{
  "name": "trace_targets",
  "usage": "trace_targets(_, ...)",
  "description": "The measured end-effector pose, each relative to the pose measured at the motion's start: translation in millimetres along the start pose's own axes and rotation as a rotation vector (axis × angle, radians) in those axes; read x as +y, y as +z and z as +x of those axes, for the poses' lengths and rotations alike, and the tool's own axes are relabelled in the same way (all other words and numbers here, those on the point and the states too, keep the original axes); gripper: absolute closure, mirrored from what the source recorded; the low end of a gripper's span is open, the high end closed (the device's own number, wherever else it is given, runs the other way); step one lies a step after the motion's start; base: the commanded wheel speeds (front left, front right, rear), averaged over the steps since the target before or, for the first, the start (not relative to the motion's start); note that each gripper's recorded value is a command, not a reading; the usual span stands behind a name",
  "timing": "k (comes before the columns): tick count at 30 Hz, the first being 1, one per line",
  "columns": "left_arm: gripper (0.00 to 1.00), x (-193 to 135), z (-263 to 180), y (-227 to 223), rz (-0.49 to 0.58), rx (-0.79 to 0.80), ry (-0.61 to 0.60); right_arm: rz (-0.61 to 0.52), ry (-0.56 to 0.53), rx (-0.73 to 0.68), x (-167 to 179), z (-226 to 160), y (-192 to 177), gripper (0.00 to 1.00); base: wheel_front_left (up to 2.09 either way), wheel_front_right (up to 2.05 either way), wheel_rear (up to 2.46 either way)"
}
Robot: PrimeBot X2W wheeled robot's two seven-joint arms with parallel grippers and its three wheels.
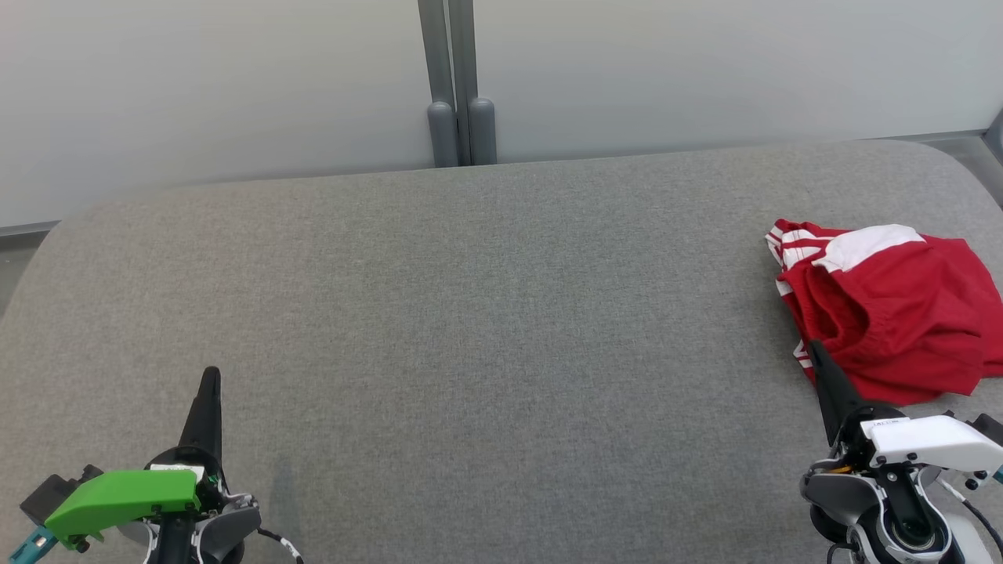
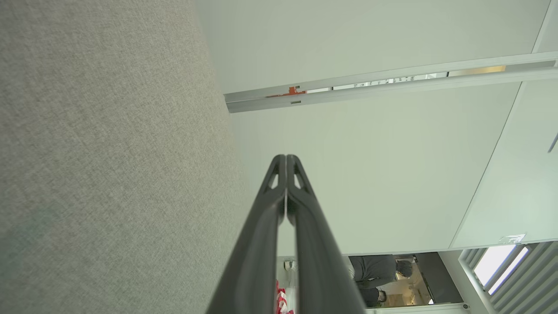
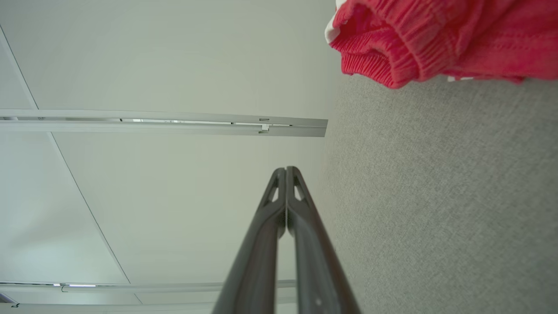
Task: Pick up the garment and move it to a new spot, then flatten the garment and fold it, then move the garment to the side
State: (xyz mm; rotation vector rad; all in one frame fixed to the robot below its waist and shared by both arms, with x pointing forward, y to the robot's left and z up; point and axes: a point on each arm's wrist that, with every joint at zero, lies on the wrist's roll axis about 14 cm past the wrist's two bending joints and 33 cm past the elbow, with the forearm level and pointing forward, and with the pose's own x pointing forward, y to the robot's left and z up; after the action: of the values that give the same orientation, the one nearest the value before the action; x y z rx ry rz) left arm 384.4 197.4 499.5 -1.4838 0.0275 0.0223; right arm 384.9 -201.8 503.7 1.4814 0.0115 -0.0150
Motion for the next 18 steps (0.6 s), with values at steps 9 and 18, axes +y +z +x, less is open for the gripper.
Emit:
trace_targets(9,1.00,-1.3,1.3,1.8,-0.057,-0.002,-0.009,0.063,0.005,0.001,0.7,2.1,-1.3,1.00,0.00,0.00,0.00)
trace_targets(18,1.00,-3.7,2.9,3.0,-0.091,-0.003,-0.018,0.092,0.007,0.002,0.6,2.9,-1.8,1.00,0.00,0.00,0.00)
